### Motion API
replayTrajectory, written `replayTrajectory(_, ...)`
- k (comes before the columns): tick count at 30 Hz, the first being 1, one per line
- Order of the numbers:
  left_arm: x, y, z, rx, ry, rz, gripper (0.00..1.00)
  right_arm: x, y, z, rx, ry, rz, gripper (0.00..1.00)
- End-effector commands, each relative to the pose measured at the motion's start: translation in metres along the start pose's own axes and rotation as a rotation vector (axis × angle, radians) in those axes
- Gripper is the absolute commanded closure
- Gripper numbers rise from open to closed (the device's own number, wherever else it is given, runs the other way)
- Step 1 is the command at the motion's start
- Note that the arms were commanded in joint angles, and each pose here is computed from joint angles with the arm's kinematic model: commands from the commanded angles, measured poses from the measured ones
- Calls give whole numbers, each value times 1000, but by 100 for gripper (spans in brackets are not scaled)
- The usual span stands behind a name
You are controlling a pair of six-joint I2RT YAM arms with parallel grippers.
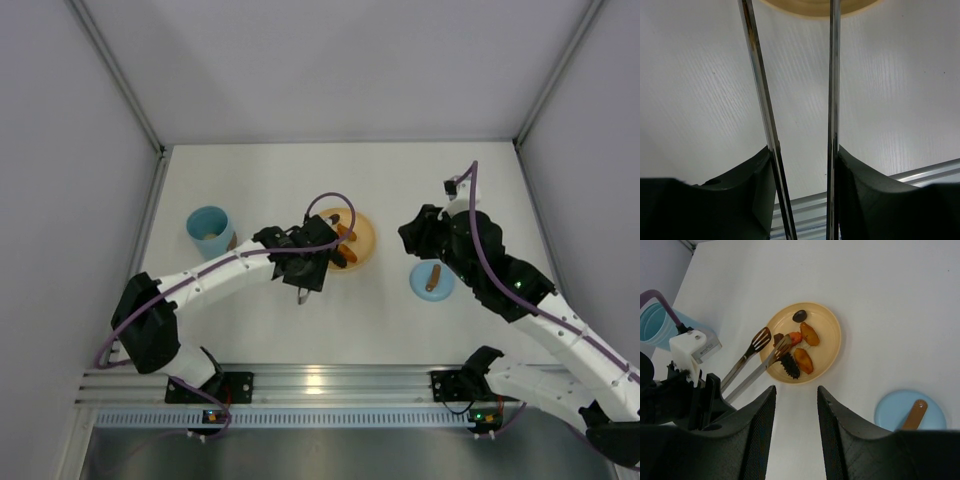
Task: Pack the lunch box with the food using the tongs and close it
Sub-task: Pick up the fake food from the plate.
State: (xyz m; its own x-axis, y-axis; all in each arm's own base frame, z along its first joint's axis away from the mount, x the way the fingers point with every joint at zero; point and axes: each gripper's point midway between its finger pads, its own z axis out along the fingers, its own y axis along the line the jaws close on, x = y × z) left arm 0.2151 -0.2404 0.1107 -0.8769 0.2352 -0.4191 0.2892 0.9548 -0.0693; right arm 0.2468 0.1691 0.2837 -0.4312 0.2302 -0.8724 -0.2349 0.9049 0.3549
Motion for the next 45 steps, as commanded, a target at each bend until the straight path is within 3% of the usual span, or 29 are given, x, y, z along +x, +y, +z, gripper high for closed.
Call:
replayTrajectory(1,-22,-3,-3,6,-76,-19,51,1,-2,-3,6,-4,-18,62)
replayTrajectory(23,-18,1,13,16,-35,-29,55,4,2,1,-9,9,-14,62)
replayTrajectory(29,-16,0,14,22,-32,-32,60,6,1,1,-8,14,-14,63)
replayTrajectory(32,-15,1,12,21,-31,-30,72,7,1,0,-10,13,-14,63)
replayTrajectory(45,-31,8,-18,5,-103,-42,76,2,2,-2,-13,3,-12,63)
